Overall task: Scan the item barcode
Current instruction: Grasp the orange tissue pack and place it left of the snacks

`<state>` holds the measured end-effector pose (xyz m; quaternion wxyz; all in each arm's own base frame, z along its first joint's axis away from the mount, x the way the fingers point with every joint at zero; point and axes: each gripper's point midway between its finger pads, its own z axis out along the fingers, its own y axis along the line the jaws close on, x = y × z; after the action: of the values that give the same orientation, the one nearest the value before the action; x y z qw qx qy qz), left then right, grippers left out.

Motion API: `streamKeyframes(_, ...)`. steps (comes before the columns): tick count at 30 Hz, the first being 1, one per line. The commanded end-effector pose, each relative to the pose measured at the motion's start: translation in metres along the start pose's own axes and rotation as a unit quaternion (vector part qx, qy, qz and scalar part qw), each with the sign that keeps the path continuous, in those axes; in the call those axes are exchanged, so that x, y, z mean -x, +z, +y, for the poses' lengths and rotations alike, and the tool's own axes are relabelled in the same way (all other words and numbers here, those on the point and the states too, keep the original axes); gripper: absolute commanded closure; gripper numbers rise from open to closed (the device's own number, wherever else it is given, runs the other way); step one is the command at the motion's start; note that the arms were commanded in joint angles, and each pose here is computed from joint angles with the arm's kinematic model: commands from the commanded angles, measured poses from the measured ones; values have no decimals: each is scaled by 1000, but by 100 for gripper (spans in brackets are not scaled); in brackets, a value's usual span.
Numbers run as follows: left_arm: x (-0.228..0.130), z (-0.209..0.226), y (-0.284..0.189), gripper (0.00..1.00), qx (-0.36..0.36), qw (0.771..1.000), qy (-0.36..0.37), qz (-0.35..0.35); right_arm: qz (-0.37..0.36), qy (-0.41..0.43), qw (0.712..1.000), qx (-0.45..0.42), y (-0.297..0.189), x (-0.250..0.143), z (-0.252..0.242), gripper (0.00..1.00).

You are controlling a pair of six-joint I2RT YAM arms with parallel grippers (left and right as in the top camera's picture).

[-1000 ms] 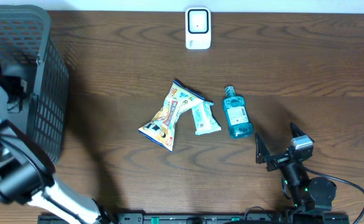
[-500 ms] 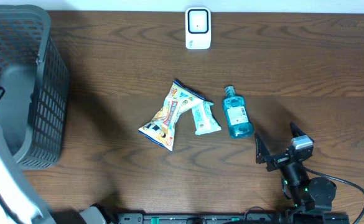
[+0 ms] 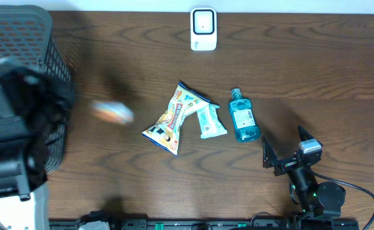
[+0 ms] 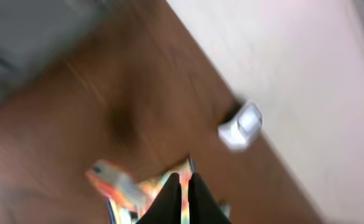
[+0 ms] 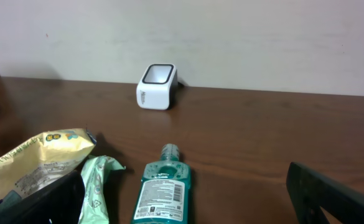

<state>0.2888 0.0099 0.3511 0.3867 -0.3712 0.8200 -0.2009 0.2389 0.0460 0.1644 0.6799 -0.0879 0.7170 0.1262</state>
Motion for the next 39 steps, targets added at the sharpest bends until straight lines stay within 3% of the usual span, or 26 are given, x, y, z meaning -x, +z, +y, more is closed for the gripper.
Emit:
streamKeyframes(1, -39, -20, 14, 93, -16, 996, 71, 56, 2, -3, 1000, 0, 0, -1, 0, 1)
streamKeyframes(6, -79, -34, 36, 93, 5, 986, 140, 90, 2, -3, 1000, 0, 0, -1, 0, 1)
streamKeyframes(16, -77, 0, 79, 92, 145, 978, 141, 53, 2, -3, 1000, 0, 0, -1, 0, 1)
streamKeyframes(19, -85, 22, 100, 42, 196, 966, 153, 65, 2, -3, 1000, 0, 0, -1, 0, 1)
streamKeyframes(20, -90, 29, 107, 30, 211, 962, 156, 73, 2, -3, 1000, 0, 0, -1, 0, 1)
streamKeyframes(22, -95, 45, 121, 19, 245, 952, 163, 83, 2, -3, 1000, 0, 0, -1, 0, 1)
streamKeyframes(31, -92, 124, 178, 16, 381, 907, 151, 96, 2, -3, 1000, 0, 0, -1, 0, 1)
streamKeyframes(39, -126, 141, 228, 16, 364, 907, 117, 176, 2, -3, 1000, 0, 0, -1, 0, 1)
